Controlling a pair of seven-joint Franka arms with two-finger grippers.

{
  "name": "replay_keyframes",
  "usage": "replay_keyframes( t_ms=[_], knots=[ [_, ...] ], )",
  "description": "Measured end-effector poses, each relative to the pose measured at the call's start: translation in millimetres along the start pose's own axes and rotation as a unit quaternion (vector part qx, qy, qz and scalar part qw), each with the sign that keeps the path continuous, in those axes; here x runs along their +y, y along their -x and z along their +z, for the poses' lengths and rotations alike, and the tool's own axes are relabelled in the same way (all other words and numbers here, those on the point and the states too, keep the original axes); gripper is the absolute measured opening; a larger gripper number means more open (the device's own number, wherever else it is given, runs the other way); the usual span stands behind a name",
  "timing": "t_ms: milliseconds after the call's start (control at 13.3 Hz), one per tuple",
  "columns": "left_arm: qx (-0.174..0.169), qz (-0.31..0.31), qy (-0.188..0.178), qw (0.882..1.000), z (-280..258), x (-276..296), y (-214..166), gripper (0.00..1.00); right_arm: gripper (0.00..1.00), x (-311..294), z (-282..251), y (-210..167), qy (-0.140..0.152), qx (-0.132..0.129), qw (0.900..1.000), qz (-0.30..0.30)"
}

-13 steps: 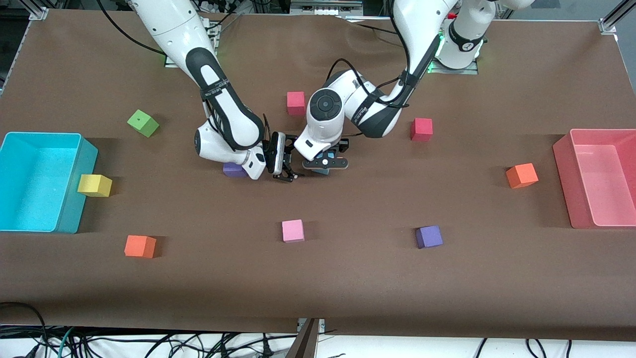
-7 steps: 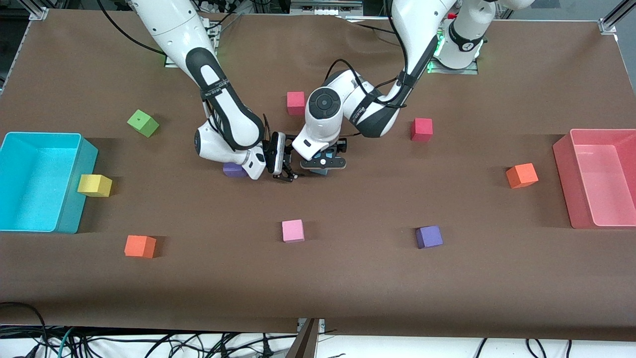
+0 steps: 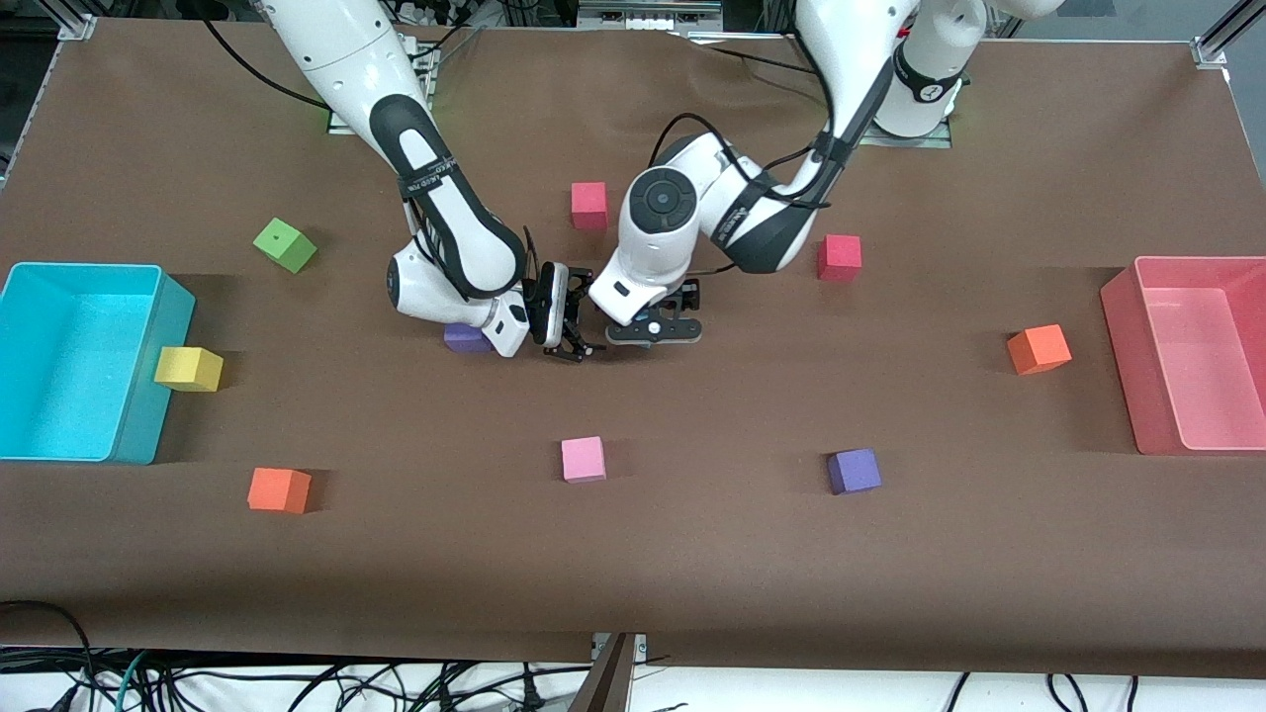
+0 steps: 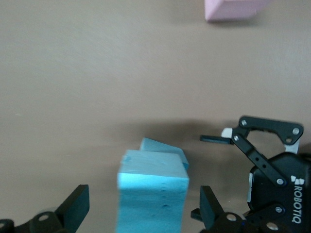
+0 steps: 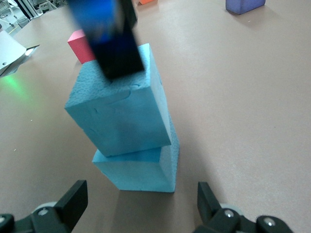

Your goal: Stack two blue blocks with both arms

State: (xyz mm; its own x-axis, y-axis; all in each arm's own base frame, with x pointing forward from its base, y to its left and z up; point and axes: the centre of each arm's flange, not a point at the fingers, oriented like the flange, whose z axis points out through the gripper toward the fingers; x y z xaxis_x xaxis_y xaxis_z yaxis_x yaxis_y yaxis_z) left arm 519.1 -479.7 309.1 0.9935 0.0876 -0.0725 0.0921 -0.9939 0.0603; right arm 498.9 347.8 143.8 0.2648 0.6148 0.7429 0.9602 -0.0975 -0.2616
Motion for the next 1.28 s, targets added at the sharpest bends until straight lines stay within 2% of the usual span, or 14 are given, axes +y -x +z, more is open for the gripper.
replay_keyframes(
  t_ms=[300,526,676,751,901,1051,1276],
  knots=[
    [0.0,-0.023,-0.002,1.0,-77.1,-66.1,-37.1,1.0,1.0,0.8,-4.8,-2.7,0.0,0.004,1.0,-0.001],
    [-0.008,-0.017,-0.009,1.0,-147.1,-157.5,-66.4,1.0,1.0,3.1,-31.6,-1.5,-0.013,0.02,1.0,0.005],
    [-0.005,-0.001,-0.007,1.0,-199.4,-227.6,-72.1,1.0,1.0,6.7,-63.0,3.0,-0.032,0.023,0.999,0.0],
    [-0.005,0.001,-0.007,1.0,-222.3,-261.1,-67.5,1.0,1.0,10.1,-82.2,5.2,-0.048,0.015,0.999,-0.005],
    [-0.023,0.007,-0.013,1.0,-257.5,-316.6,-49.4,1.0,1.0,18.3,-131.4,4.8,-0.088,-0.023,0.996,-0.006],
    [-0.025,0.006,-0.011,1.0,-281.3,-362.5,-41.5,1.0,1.0,23.0,-186.6,-2.9,-0.121,-0.058,0.991,0.006],
    [-0.025,0.0,-0.005,1.0,-290.9,-421.4,-46.0,1.0,1.0,31.8,-254.3,-23.9,-0.147,-0.108,0.982,0.054]
  ],
)
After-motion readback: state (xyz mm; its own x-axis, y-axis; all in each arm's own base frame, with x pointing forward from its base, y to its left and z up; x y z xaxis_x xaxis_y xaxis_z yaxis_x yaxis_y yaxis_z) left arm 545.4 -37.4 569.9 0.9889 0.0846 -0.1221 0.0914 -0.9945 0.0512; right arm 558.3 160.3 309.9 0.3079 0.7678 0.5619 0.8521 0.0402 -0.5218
